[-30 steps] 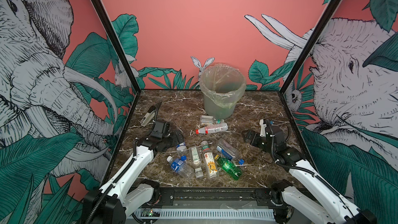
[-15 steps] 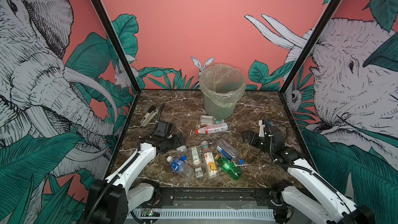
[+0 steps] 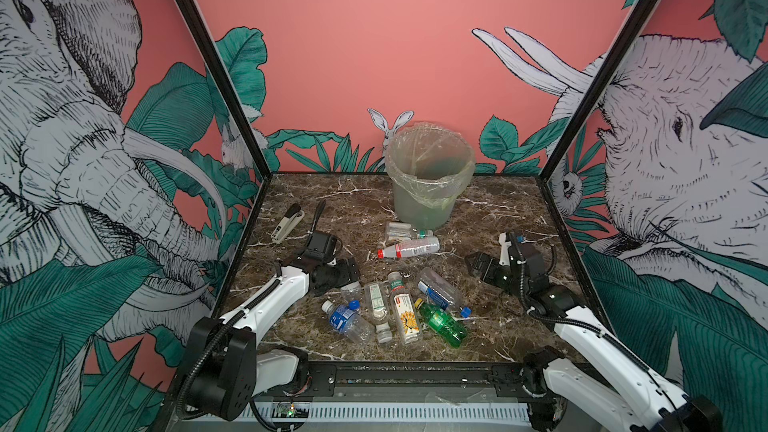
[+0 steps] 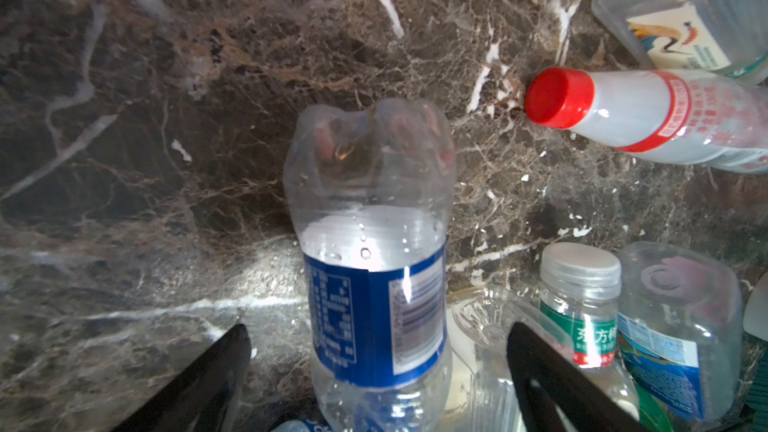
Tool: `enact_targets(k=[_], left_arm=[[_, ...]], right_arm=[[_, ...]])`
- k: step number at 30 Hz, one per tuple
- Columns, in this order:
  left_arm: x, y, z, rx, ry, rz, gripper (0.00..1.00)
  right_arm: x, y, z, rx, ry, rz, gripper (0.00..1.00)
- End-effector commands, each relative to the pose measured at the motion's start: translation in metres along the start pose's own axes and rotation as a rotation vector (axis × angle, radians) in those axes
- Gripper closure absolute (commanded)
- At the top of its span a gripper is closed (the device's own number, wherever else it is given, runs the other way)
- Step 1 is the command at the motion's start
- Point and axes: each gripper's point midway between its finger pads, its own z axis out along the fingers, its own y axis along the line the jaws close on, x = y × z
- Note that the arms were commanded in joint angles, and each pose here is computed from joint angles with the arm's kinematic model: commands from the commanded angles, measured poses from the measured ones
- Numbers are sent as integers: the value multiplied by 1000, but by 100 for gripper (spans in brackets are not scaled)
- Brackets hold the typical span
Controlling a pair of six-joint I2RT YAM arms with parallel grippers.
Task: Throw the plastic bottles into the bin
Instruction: 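Withdraw the right gripper from the bin while the left lowers to the blue-label bottle, then close the left gripper around the clear blue-label water bottle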
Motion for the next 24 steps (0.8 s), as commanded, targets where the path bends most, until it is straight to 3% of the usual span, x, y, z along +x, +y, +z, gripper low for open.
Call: enact_targets(k=[1,24], left_arm=[[0,2,5,-17,0,21,6],[5,13,26,-87,-2,26,18]], right_arm=[[-3,1,0,-4,-18,8,1],[1,-4,5,0,-5,34,1]])
